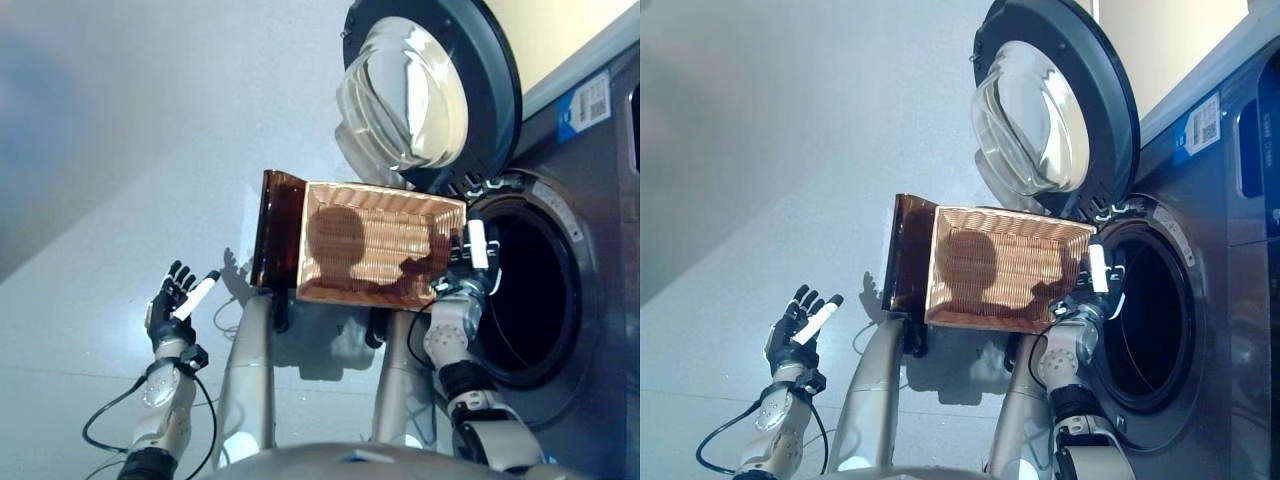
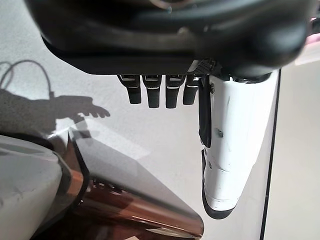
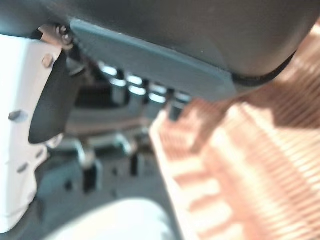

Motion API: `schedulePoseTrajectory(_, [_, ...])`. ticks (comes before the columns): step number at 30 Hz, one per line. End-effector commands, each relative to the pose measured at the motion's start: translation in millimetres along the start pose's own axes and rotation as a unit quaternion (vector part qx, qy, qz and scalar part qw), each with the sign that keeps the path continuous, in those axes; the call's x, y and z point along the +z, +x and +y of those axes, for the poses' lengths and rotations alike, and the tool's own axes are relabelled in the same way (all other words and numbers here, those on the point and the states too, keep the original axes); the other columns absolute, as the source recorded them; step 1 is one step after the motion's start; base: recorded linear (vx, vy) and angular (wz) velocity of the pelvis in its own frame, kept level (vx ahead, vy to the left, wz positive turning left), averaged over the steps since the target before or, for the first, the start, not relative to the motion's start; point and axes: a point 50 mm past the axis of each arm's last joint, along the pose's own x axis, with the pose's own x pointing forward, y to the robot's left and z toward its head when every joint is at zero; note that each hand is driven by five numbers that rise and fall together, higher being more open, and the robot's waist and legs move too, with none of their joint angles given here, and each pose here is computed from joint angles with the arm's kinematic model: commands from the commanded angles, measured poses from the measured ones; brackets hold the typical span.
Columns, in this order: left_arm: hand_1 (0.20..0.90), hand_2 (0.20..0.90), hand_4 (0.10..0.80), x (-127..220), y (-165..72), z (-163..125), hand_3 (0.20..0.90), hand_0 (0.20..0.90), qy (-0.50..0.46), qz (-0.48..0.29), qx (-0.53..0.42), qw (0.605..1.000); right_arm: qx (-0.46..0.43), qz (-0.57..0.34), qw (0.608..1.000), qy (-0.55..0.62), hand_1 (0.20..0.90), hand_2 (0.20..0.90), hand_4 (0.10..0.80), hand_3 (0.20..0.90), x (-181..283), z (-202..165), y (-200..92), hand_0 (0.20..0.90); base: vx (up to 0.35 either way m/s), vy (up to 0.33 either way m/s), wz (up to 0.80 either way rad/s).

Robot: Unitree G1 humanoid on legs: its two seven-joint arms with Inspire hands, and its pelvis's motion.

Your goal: Pick up the clothes and place them into the washing machine

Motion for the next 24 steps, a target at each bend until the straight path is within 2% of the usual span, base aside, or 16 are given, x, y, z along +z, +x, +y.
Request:
schedulePoseTrajectory(1, [0.9, 0.9, 0.8, 35, 0, 12, 0.9, 0.9, 0.01, -0.1, 0.008, 0.995, 0.072, -0.061, 0.989, -0.111, 0.9, 0.9, 0.8, 0.9, 26, 5, -1, 0.9, 0.0, 0.0, 0.0])
schedulePoseTrajectory(3, [0.9, 0.9, 0.8, 37, 0, 12, 0.9, 0.9, 0.015, -0.106, 0.005, 0.994, 0.101, -0.066, 0.974, -0.193, 0.9, 0.9, 0.8, 0.9, 25, 7, -4, 0.9, 0.0, 0.0, 0.0])
schedulePoseTrajectory(8, [0.9, 0.9, 0.8, 39, 0, 11, 0.9, 0.9, 0.032, -0.115, -0.005, 0.993, 0.171, -0.104, 0.893, -0.402, 0.9, 0.9, 0.8, 0.9, 26, 12, -9, 0.9, 0.0, 0.0, 0.0])
schedulePoseTrajectory(9, [0.9, 0.9, 0.8, 39, 0, 12, 0.9, 0.9, 0.034, -0.116, -0.007, 0.993, 0.182, -0.114, 0.875, -0.434, 0.9, 0.9, 0.8, 0.9, 26, 13, -9, 0.9, 0.0, 0.0, 0.0])
schedulePoseTrajectory(10, [0.9, 0.9, 0.8, 39, 0, 12, 0.9, 0.9, 0.034, -0.116, -0.007, 0.993, 0.182, -0.114, 0.875, -0.434, 0.9, 0.9, 0.8, 0.9, 26, 13, -9, 0.9, 0.0, 0.0, 0.0])
schedulePoseTrajectory(11, [0.9, 0.9, 0.8, 39, 0, 12, 0.9, 0.9, 0.036, -0.116, -0.011, 0.992, 0.198, -0.123, 0.847, -0.478, 0.9, 0.9, 0.8, 0.9, 26, 14, -9, 0.9, 0.0, 0.0, 0.0])
schedulePoseTrajectory(13, [0.9, 0.9, 0.8, 39, 0, 12, 0.9, 0.9, 0.039, -0.117, -0.017, 0.992, 0.216, -0.132, 0.815, -0.521, 0.9, 0.9, 0.8, 0.9, 26, 15, -9, 0.9, 0.0, 0.0, 0.0])
schedulePoseTrajectory(24, [0.9, 0.9, 0.8, 41, 2, 8, 0.9, 0.9, 0.04, -0.12, -0.033, 0.991, 0.215, -0.077, 0.837, -0.498, 0.9, 0.9, 0.8, 0.9, 15, -1, -11, 0.9, 0.001, 0.0, 0.0])
